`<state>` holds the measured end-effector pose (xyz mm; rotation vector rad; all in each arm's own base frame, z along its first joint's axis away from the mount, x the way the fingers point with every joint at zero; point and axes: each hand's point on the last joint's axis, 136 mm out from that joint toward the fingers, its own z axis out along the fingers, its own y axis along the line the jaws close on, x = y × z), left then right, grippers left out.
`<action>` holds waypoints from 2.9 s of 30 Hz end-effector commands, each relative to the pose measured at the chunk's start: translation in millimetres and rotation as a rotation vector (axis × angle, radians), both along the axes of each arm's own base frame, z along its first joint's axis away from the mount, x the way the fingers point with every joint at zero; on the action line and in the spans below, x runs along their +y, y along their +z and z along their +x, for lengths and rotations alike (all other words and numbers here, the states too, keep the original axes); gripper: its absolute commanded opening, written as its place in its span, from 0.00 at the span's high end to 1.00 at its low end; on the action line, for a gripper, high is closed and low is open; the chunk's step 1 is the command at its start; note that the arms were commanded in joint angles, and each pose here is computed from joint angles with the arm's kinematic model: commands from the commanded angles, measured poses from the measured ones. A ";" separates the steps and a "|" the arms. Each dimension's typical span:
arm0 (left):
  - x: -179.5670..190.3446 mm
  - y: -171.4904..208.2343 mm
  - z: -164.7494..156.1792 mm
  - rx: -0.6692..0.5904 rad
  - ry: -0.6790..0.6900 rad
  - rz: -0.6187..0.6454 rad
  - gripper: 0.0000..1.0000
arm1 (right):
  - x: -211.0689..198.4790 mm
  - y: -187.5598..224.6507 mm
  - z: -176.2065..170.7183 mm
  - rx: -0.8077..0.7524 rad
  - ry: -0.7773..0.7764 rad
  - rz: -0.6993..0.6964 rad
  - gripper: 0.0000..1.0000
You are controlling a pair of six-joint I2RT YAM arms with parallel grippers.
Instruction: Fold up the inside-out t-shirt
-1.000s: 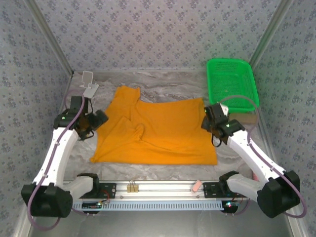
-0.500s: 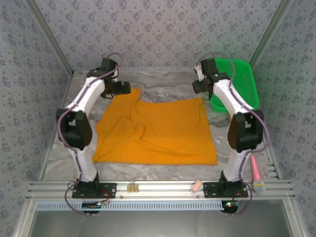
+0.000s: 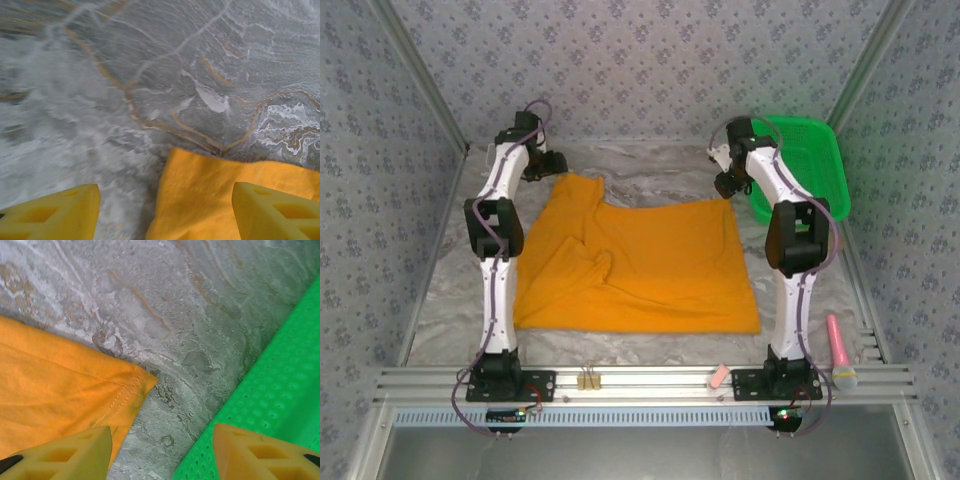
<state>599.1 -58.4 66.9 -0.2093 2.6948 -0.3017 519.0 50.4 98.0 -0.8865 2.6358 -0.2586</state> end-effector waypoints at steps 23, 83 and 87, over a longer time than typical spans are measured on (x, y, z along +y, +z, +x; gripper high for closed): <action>-14.1 -20.3 -6.2 0.060 -0.091 -0.057 1.00 | 11.5 -69.2 1.9 0.192 0.208 0.044 0.88; -11.2 102.9 -307.6 0.005 0.084 -0.271 0.01 | 145.7 38.8 -149.6 -0.295 0.779 0.202 0.45; -0.6 75.3 -294.4 0.105 0.163 -0.246 0.04 | 193.7 17.3 -151.0 -0.244 0.937 0.293 0.45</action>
